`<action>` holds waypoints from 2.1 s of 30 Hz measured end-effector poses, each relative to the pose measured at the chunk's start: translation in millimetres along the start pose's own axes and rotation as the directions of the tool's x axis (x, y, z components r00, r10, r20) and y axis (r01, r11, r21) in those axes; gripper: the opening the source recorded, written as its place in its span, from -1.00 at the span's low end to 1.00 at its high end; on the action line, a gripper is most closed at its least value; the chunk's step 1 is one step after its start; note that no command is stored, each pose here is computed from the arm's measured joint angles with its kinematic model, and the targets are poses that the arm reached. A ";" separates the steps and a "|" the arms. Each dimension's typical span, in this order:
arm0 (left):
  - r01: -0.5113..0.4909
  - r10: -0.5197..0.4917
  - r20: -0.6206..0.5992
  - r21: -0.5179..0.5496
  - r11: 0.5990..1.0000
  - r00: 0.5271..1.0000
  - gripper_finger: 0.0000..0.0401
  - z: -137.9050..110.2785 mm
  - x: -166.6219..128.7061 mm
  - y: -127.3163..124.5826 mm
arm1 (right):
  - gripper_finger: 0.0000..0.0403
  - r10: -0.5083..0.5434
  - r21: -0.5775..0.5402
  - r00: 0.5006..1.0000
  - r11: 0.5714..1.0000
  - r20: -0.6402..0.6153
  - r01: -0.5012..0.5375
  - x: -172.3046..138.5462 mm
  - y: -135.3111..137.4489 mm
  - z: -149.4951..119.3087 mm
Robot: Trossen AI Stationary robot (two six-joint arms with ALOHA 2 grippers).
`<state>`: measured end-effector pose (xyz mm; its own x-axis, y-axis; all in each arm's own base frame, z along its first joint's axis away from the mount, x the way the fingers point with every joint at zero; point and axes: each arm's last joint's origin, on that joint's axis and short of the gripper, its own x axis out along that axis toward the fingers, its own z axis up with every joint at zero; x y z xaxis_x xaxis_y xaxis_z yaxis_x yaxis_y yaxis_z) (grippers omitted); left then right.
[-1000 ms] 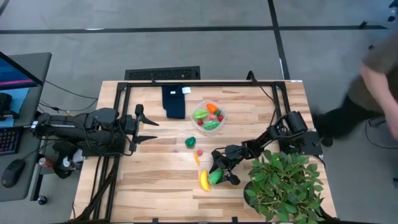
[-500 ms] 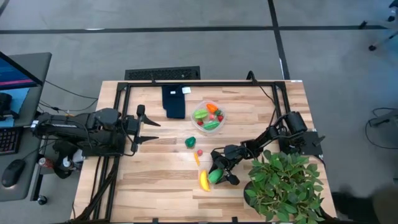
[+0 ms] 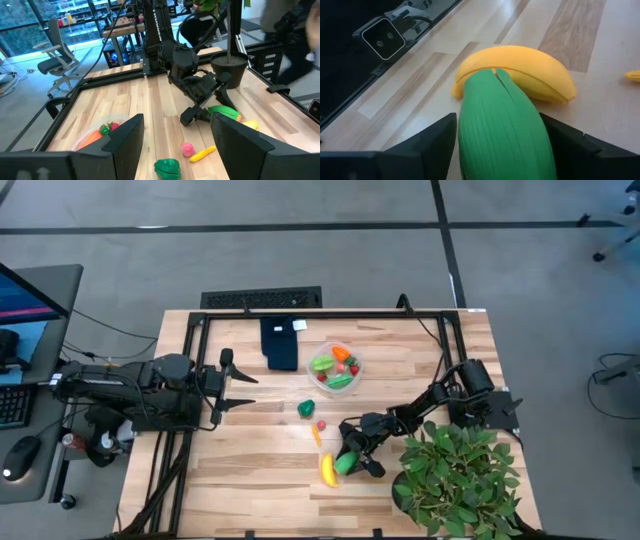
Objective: Pick and placing Produce into tupperware
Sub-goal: Put the green corn into the transparent container
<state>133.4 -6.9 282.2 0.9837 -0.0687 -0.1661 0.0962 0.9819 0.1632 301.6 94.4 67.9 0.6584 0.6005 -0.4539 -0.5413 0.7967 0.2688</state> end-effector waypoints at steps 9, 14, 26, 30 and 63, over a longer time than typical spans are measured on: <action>0.000 0.000 0.000 0.000 1.000 1.000 0.11 0.0 0.0 0.0 | 0.04 0.000 0.002 1.000 1.000 -0.001 0.000 -0.1 0.0 -0.2; 0.000 0.000 0.000 0.000 1.000 1.000 0.11 0.0 0.0 0.0 | 0.12 0.000 0.003 1.000 1.000 -0.001 0.000 -0.1 0.0 -0.2; 0.000 0.000 -0.001 0.000 1.000 1.000 0.11 0.0 0.0 0.0 | 0.06 0.001 0.008 1.000 1.000 -0.001 -0.001 -0.1 0.0 -0.2; 0.000 0.000 -0.001 0.000 1.000 1.000 0.11 -0.1 0.0 0.0 | 0.07 0.003 0.005 1.000 1.000 -0.001 -0.003 -0.2 0.0 -0.3; 0.023 -0.023 0.004 0.007 1.000 1.000 0.11 0.1 -0.1 -0.7 | 0.09 -0.076 -0.065 0.997 0.995 0.021 0.077 -80.0 -5.0 64.1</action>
<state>133.3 -7.6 282.2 0.9818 -0.0923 -0.1659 0.1201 0.9787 0.1662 285.2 46.8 157.3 0.7084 0.5395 -0.4550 -0.5218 0.8345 0.1770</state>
